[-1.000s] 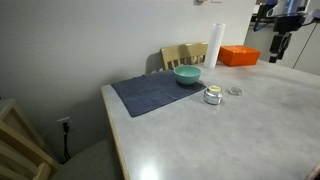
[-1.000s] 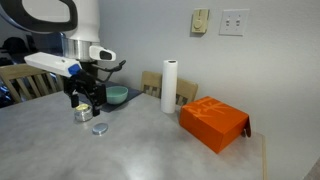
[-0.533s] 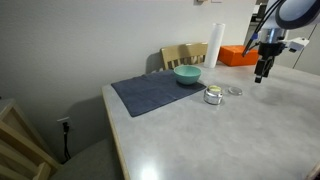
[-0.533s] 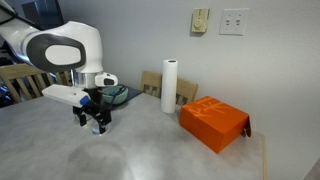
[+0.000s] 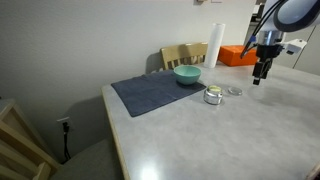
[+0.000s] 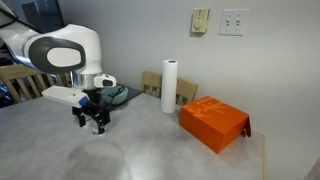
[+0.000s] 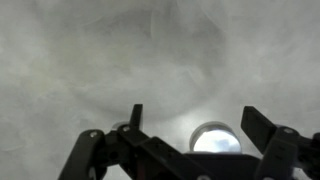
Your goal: Cover the silver bottle with the silver lid
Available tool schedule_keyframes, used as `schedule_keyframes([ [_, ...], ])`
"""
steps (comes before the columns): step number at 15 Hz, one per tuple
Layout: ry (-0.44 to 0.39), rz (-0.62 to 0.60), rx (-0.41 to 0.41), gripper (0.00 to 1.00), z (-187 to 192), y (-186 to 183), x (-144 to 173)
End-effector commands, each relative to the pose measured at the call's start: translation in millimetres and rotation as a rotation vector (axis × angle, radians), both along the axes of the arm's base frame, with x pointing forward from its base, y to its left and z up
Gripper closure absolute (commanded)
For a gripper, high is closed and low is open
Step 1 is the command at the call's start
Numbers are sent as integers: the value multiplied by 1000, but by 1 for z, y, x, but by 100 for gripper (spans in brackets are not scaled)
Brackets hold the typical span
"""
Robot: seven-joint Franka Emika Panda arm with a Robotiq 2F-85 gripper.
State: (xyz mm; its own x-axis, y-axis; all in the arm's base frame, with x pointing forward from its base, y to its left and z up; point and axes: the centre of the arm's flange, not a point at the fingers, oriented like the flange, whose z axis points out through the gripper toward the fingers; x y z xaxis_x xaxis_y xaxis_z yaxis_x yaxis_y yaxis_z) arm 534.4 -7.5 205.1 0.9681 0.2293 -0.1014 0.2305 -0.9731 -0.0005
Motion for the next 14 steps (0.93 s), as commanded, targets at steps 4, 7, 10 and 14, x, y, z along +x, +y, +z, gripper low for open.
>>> schedule_keyframes([
  [4, 63, 48, -52, 0, -45, 37, 16],
  [7, 66, 81, -77, 0, -54, 49, 32],
  [10, 45, 123, -70, 0, -53, 55, 49],
  [14, 40, 149, -20, 0, -44, 60, 67],
])
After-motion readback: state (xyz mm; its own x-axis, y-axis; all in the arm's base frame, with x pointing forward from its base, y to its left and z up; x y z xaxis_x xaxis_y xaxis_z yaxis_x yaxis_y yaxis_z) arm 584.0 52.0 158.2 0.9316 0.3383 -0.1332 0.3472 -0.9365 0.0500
